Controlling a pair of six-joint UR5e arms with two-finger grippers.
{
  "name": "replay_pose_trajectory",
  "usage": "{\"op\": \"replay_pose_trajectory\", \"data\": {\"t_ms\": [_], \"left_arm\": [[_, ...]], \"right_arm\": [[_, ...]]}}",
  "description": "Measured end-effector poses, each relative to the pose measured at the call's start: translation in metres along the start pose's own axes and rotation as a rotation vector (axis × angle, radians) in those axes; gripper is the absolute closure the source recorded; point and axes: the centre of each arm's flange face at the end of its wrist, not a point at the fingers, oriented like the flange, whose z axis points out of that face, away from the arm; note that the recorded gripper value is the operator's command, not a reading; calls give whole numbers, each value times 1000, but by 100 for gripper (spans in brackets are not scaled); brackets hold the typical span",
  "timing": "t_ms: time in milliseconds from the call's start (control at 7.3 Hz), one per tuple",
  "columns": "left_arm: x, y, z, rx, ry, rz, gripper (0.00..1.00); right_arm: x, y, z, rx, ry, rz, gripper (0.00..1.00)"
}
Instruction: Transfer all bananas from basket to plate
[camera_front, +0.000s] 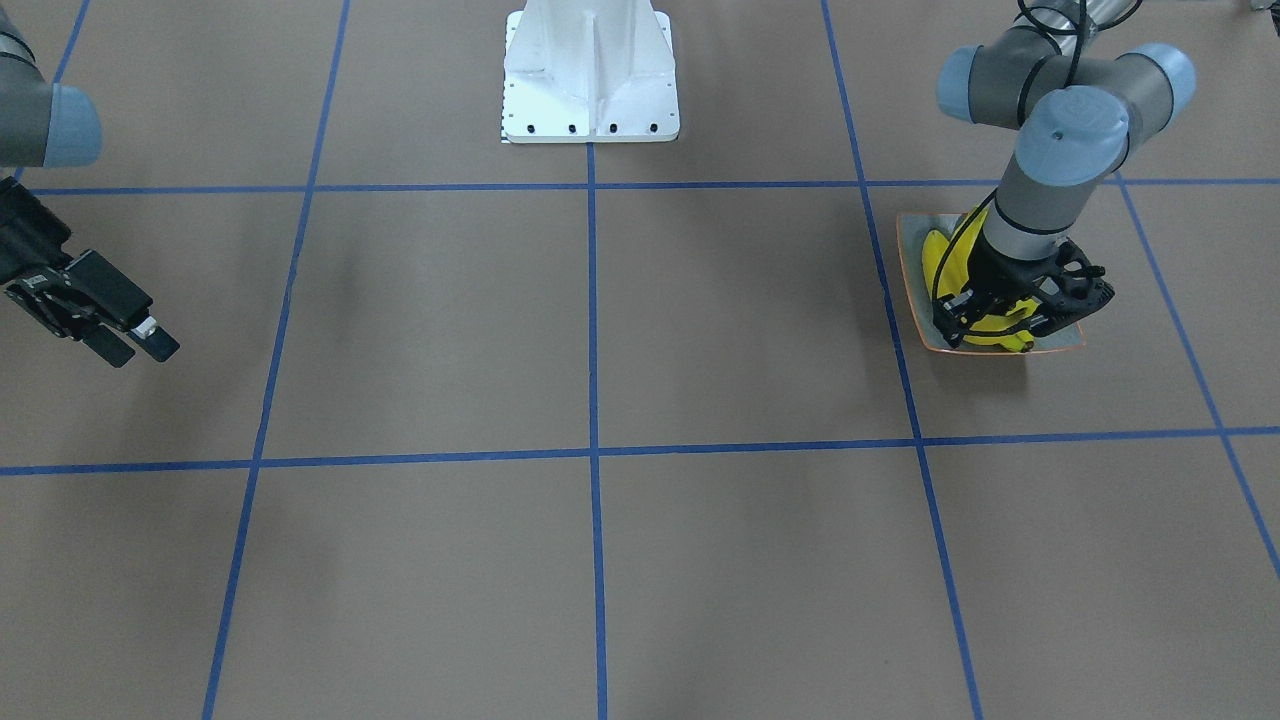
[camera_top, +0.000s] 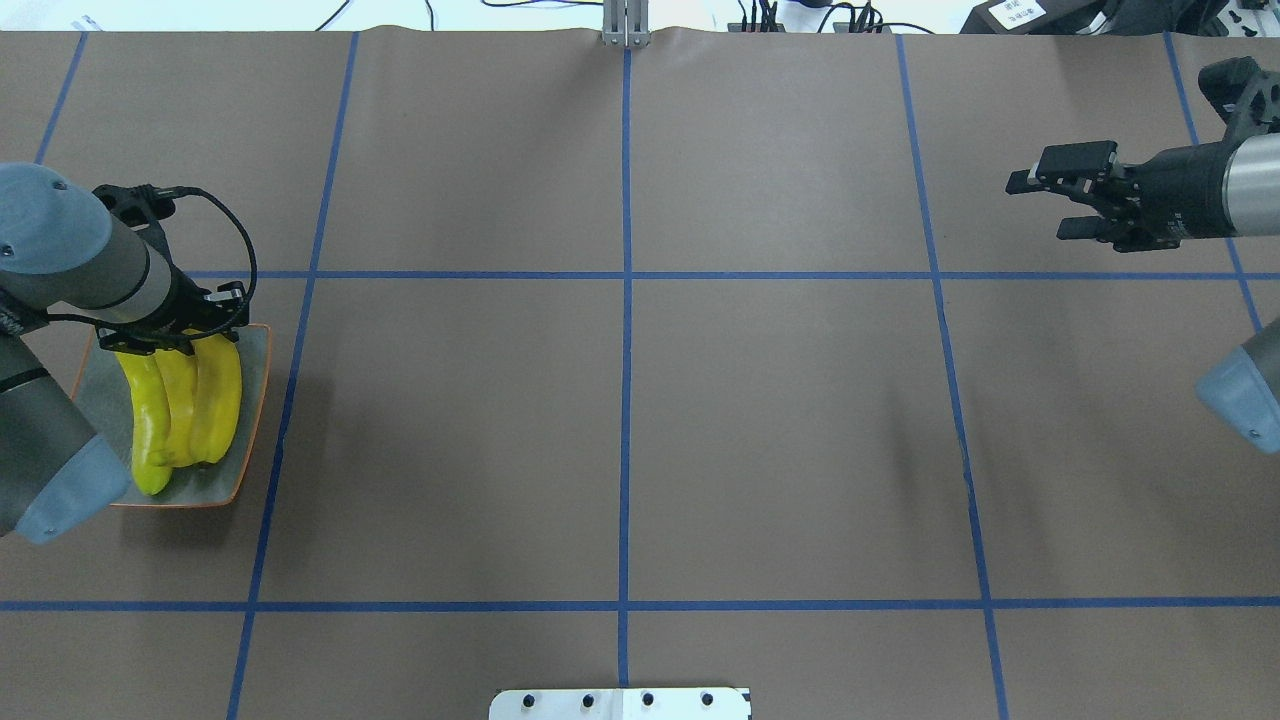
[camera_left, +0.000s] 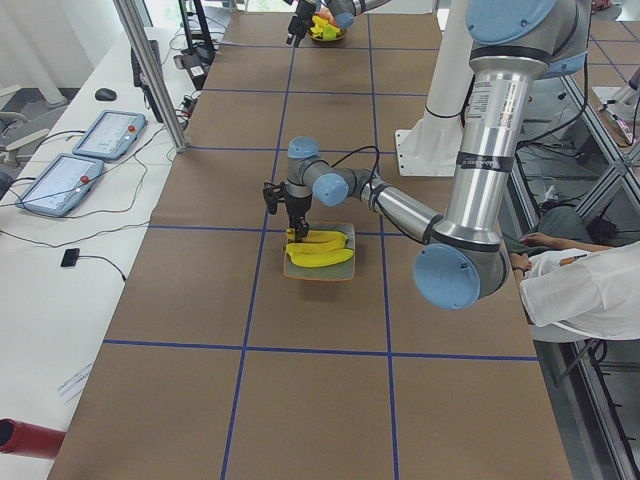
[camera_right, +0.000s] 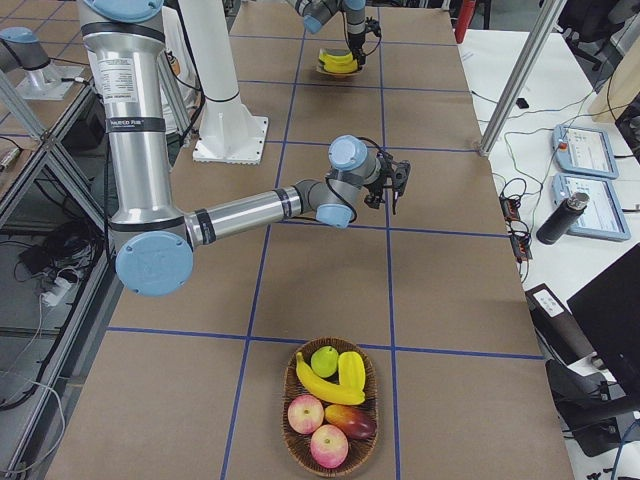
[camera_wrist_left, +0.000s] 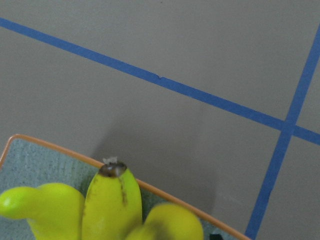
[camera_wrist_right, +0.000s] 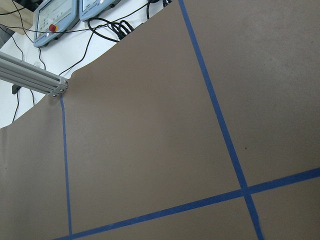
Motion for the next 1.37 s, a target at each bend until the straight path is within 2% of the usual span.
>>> {"op": "replay_pose_trajectory", "data": {"t_ms": [137, 274, 685, 958, 1369], "left_arm": [[0, -1, 0, 3, 10, 4, 1], [0, 1, -8, 2, 28, 12, 1], [-18, 12, -76, -44, 143, 20, 1], [-38, 8, -112, -46, 192, 52, 1], [-55, -6, -131, -58, 227, 83, 1]], "right_arm": [[0, 1, -1, 0, -1, -1, 0], [-1, 2, -2, 0, -3, -2, 0], [7, 3, -7, 2, 7, -3, 0], [49, 1, -12, 7, 73, -52, 0], [151, -47, -41, 52, 219, -201, 0]]}}
